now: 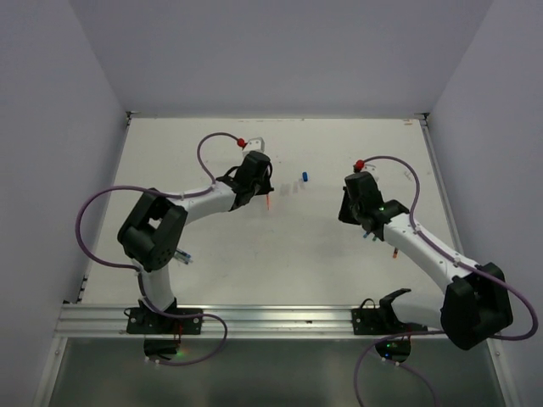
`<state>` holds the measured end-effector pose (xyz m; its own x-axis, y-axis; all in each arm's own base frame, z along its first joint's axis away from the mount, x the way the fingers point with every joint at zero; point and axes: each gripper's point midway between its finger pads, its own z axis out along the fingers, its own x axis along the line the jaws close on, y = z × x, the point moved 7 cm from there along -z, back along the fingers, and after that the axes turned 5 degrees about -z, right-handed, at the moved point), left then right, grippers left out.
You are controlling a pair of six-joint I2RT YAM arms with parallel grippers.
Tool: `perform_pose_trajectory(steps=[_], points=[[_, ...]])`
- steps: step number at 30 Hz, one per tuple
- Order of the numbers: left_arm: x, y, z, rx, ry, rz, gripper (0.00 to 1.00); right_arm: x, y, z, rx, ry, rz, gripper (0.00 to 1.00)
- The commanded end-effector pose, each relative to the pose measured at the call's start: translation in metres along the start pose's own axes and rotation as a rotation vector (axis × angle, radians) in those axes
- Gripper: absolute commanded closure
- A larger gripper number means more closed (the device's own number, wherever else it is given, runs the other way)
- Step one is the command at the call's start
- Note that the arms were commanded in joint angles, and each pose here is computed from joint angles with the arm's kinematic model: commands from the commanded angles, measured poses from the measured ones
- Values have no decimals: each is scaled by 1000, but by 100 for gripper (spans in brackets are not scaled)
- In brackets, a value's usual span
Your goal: Open the pen caps
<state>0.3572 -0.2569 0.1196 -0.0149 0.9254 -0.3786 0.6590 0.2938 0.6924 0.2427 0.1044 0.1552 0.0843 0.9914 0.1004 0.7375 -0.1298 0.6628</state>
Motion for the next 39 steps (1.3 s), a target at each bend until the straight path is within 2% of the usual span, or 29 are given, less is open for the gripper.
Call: perform_pose_trajectory(steps=[1,3,5,7,8,9,11,17,20,22,24,27,34,39], points=[[-12,20,-3,-65,-54,16,100,21,12,9,-4,128,-26,100],[-10,23,-11,-77,-53,18,100,33,25,20,-32,163,-29,100],[-9,28,-24,-95,-63,18,100,43,23,45,16,177,-42,100],[-2,21,-32,-85,-64,18,100,57,40,58,-6,198,-39,100],[1,19,-42,-80,-80,18,100,60,34,77,31,187,-51,100],[2,18,-46,-79,-90,17,100,68,46,83,-4,196,-46,100],[6,16,-61,-80,-109,15,100,73,41,107,37,177,-53,100],[6,17,-95,-77,-203,33,100,89,54,143,29,173,-61,100],[4,18,-106,-75,-249,34,100,95,59,154,27,175,-63,89],[2,18,-109,-77,-269,32,100,95,57,161,37,166,-67,78],[2,18,-113,-77,-281,30,100,97,58,163,40,168,-67,65],[3,15,-113,-68,-288,28,100,98,58,165,44,173,-65,57],[0,8,-116,-48,-344,30,100,96,61,154,26,184,-62,55],[-17,3,-116,-39,-444,45,100,88,77,112,-39,179,-35,54]])
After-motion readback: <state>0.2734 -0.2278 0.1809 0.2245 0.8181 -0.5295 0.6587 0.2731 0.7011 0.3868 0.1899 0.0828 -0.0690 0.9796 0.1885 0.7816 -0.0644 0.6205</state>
